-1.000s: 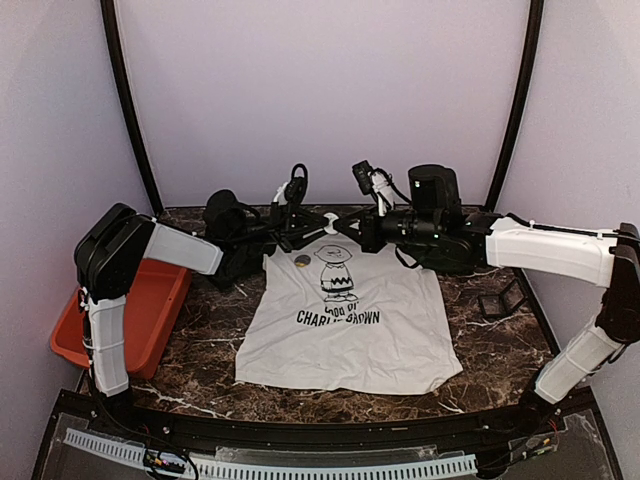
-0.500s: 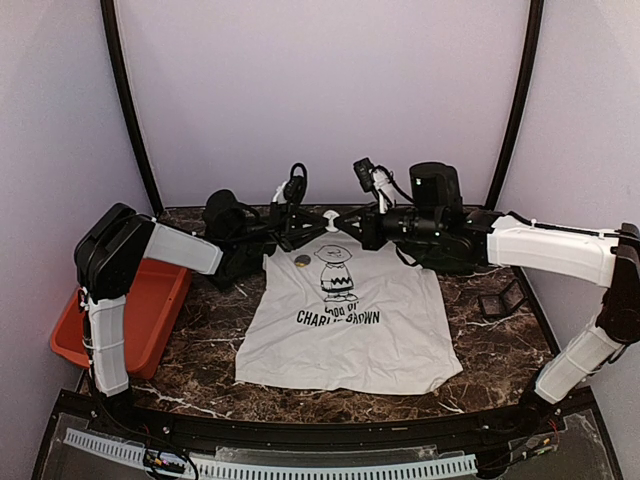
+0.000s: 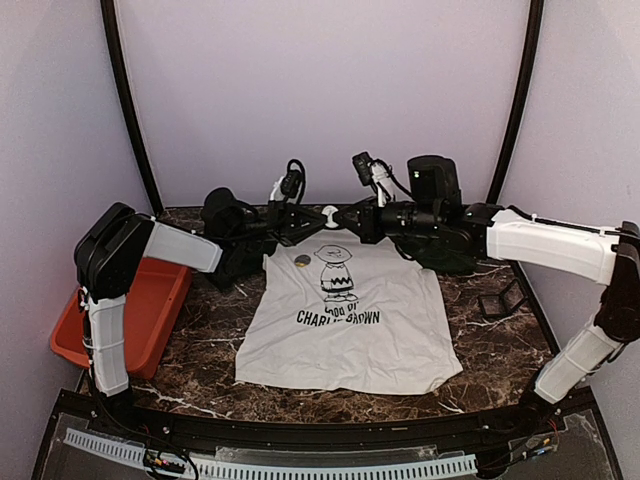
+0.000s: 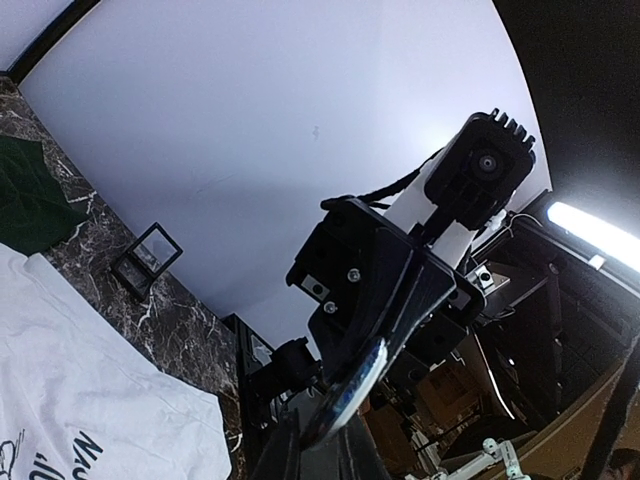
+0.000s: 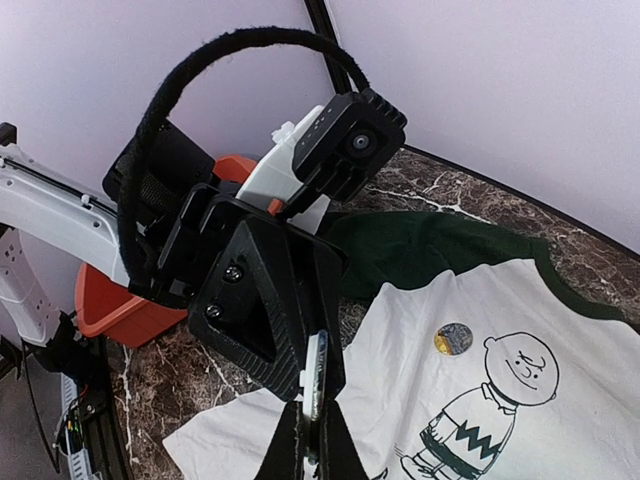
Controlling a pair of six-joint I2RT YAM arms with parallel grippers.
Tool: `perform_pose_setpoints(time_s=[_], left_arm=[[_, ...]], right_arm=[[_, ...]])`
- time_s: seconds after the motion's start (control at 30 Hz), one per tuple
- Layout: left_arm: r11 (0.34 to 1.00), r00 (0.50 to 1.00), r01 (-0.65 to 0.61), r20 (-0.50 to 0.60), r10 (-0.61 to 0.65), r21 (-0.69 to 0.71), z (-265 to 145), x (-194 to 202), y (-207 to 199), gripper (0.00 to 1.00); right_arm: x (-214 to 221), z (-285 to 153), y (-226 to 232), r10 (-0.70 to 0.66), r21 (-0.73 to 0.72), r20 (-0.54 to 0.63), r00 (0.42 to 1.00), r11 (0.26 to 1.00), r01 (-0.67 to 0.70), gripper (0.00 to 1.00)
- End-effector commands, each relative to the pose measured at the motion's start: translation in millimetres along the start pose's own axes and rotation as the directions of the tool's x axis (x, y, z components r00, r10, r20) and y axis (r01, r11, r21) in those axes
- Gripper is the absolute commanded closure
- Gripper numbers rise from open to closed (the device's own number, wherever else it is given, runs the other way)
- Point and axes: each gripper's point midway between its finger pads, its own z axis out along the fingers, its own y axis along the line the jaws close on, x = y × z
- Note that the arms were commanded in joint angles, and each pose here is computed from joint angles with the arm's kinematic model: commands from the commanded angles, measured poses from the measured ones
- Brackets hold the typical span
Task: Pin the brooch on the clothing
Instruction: Open the brooch at the center of the board.
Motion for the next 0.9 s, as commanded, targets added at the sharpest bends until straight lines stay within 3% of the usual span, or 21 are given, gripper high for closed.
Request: perform_pose_setpoints(time_s=[0.0,0.23,0.53,0.87], left_arm=[[0.996,0.997,-0.073,-0.031,0.075,0.046,11,1,-18,0.98],[0.994,0.994,-0.091,-0.055,0.094,0.053,18,9,-19,0.95],[0.985,0.992,-0.123,0.003,0.124,0.123,3,1,-42,0.76],[0.986,0.988,-0.149,0.052,0.145,0.071,-20,-7,-45,0.61]], right_arm=[[0,13,3,-0.035,0.017,-0.004,0.999,0.999,0.035,1.00],[15,21,-15,-0.008,0.105,-0.047,0.999,0.994,0.013,1.00],[8,10,-18,-0.015,0.146,-0.018,1.000,0.989,0.018,1.00],[9,5,-19,-0.013,0.152,-0.017,1.000,0.988,0.015,1.00]])
